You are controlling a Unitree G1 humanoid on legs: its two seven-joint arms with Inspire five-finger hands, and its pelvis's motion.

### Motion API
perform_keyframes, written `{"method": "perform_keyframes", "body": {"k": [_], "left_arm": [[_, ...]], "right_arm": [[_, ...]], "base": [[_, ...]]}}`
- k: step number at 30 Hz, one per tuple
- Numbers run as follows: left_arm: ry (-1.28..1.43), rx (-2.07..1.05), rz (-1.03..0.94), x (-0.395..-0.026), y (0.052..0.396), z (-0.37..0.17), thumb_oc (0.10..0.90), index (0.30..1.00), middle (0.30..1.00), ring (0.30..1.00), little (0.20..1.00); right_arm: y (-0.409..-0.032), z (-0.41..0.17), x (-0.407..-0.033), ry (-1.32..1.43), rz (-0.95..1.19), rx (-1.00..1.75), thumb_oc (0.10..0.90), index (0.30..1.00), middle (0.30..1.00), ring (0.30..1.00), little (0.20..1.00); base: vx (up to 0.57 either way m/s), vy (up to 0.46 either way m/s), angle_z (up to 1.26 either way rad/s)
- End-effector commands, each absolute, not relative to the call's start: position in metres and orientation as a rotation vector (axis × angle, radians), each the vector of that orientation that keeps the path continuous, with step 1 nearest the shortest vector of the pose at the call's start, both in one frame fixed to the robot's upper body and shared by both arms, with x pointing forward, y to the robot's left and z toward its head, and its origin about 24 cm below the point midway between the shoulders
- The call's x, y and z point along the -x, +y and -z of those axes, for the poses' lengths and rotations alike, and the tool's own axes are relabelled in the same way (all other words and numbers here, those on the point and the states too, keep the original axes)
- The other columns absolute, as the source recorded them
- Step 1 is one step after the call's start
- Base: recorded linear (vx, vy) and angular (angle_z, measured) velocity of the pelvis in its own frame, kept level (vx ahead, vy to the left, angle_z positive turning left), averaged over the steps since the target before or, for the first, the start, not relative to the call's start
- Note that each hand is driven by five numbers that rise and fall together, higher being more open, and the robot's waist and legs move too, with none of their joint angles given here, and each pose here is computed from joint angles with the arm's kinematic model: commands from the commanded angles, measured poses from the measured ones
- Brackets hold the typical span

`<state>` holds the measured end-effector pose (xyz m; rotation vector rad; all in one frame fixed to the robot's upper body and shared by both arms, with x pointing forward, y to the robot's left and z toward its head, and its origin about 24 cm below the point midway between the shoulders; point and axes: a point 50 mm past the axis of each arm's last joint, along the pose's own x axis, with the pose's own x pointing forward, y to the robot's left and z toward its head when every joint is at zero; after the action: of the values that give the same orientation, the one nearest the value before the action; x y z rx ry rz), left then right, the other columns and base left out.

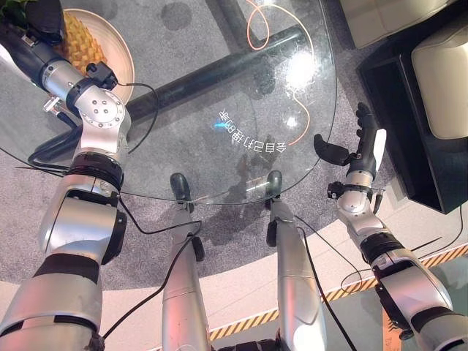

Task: Pick up the fruit to the plate

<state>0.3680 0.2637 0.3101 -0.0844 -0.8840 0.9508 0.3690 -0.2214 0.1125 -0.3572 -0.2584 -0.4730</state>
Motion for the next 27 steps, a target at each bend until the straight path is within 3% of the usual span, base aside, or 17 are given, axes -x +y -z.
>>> {"method": "perform_keyframes", "body": {"k": [1,20,21,27], "left_arm": [[-1.134,0.131,-0.943,-0.344,0.272,-0.357,0.328,0.495,0.495,0.495,0.428],[-1.089,0.118,-0.920,-0.346,0.279,-0.338,0.446,0.596,0.596,0.596,0.546],[-1.082,0.112,-0.916,-0.347,0.280,-0.336,0.501,0.644,0.644,0.644,0.601],[-1.069,0.111,-0.907,-0.348,0.282,-0.330,0.561,0.695,0.695,0.695,0.661]], "right_arm": [[-0.290,-0.056,-0.337,0.120,0.741,0.540,0.800,0.900,0.900,0.900,0.900],[-0.294,-0.057,-0.336,0.115,0.753,0.538,0.800,0.900,0.900,0.900,0.900],[-0.293,-0.057,-0.336,0.114,0.755,0.535,0.800,0.900,0.900,0.900,0.900],[-0.293,-0.054,-0.335,0.119,0.755,0.531,0.800,0.900,0.900,0.900,0.900]], "base": [[0.00,0.000,0.00],[0.00,0.000,0.00],[0.00,0.000,0.00],[0.00,0.000,0.00]]}}
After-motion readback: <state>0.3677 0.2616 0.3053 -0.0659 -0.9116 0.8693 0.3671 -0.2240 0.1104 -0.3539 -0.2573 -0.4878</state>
